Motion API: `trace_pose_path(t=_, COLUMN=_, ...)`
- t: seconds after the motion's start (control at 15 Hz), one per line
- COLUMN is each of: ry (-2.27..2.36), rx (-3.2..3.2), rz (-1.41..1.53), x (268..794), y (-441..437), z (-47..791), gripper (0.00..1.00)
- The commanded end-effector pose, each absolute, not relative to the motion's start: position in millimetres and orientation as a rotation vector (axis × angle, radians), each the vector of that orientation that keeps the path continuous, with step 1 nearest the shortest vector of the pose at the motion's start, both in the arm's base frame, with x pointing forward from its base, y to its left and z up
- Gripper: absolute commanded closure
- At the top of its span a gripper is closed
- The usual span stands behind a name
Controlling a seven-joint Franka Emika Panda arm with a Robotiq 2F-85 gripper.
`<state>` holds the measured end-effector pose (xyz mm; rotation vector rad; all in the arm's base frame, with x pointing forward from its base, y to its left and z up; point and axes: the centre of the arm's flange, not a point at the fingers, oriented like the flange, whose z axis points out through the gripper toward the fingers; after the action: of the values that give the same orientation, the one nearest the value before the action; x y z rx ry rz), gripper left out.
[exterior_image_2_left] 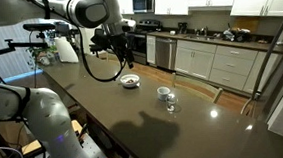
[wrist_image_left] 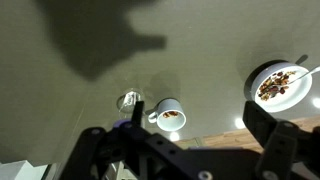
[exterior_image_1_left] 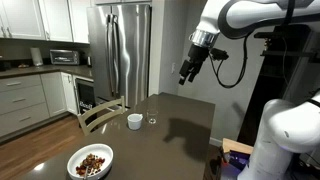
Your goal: Use the spoon to move some of the object from the bowl to the white cup
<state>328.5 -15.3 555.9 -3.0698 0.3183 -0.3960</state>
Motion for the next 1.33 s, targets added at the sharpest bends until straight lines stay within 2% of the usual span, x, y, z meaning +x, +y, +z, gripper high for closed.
trace_pose_path(t=0.0, ry=0.318, rx=-3.070, rz=-0.396, x=329, y=-15, z=556, gripper=0.00)
trace_pose_path(t=0.67, ry=0.284, rx=-3.060, rz=-0.360, x=338, y=-6, z=549, gripper=0.00)
trace_pose_path(t=1.27, ry=0.035, rx=-2.894, rz=-0.190, x=397, y=98, z=507, gripper=0.00)
